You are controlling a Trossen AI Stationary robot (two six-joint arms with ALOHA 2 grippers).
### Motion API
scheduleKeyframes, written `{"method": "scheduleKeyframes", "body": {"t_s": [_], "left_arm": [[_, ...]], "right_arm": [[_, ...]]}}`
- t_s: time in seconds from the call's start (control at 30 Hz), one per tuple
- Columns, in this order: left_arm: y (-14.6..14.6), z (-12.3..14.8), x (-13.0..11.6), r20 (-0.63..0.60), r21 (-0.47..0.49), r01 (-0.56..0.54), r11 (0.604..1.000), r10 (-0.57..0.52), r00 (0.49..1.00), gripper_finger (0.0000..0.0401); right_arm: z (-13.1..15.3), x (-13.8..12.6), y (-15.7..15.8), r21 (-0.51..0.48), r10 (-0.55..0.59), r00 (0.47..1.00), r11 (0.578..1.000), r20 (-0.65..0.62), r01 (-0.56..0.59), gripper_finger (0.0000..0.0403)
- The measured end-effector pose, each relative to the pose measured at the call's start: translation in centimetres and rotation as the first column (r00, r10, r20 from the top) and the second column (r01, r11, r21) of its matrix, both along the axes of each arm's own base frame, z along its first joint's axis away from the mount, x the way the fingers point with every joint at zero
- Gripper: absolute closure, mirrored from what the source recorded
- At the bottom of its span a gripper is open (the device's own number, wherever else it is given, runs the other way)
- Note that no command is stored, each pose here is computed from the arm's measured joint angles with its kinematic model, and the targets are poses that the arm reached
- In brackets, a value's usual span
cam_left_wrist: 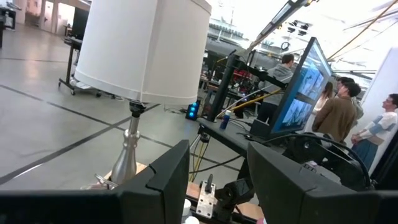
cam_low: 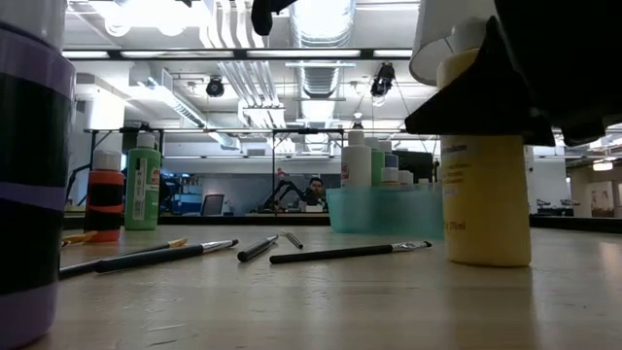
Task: Pick & Place Paint Supplies
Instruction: Move the big yellow paint bottle to the bottom right of the table, then put the big pink paint bottle into the green bin
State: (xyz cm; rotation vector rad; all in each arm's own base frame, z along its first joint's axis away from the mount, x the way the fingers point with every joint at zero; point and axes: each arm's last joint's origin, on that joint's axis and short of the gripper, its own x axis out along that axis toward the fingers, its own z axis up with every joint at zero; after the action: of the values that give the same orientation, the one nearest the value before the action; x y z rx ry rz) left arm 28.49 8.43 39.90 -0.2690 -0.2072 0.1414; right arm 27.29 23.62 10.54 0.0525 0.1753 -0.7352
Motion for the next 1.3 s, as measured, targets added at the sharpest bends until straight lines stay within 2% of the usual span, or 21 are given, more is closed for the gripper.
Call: {"method": "scheduleKeyframes", "body": {"t_s": [0.17, 0.3, 0.57, 0.8, 0.97, 1.07, 1.2, 1.3], "left_arm": [[0.0, 0.0, 0.0, -0.003, 0.018, -0.003, 1.000, 0.003, 1.000, 0.0233], [0.0, 0.0, 0.0, -0.005, 0.026, -0.005, 1.000, 0.005, 1.000, 0.0233], [0.0, 0.0, 0.0, -0.005, 0.027, -0.005, 1.000, 0.005, 1.000, 0.0233], [0.0, 0.0, 0.0, -0.006, 0.026, -0.005, 1.000, 0.005, 1.000, 0.0233], [0.0, -0.1, 0.0, -0.009, 0.026, 0.002, 1.000, -0.001, 1.000, 0.0233], [0.0, -0.2, 0.0, -0.022, 0.033, 0.003, 0.999, -0.002, 1.000, 0.0233], [0.0, -0.3, 0.1, -0.045, 0.075, -0.003, 0.997, 0.007, 0.999, 0.0233], [0.0, -0.5, 0.1, -0.069, 0.087, -0.005, 0.996, 0.011, 0.998, 0.0233]], "right_arm": [[1.2, -0.1, 0.0, 0.001, 0.008, 1.000, 1.000, 0.001, -0.008, 0.0108], [2.6, -0.1, -0.1, -0.030, 0.021, 0.999, 0.999, -0.024, -0.022, 0.0115], [8.6, -1.1, -1.0, -0.073, 0.072, 0.993, 0.994, -0.093, -0.079, 0.0145], [14.4, -2.8, -2.7, -0.028, 0.112, 0.992, 0.993, -0.062, -0.114, 0.0169], [18.3, -4.5, -4.8, 0.108, 0.177, 0.983, 0.979, -0.038, -0.172, 0.0184], [20.1, -5.4, -6.6, 0.250, 0.218, 0.976, 0.946, -0.024, -0.205, 0.0194], [21.2, -7.1, -9.3, 0.510, 0.210, 0.977, 0.846, -0.046, -0.158, 0.0214], [21.4, -8.7, -10.7, 0.646, 0.169, 0.981, 0.761, -0.094, -0.069, 0.0231]]}}
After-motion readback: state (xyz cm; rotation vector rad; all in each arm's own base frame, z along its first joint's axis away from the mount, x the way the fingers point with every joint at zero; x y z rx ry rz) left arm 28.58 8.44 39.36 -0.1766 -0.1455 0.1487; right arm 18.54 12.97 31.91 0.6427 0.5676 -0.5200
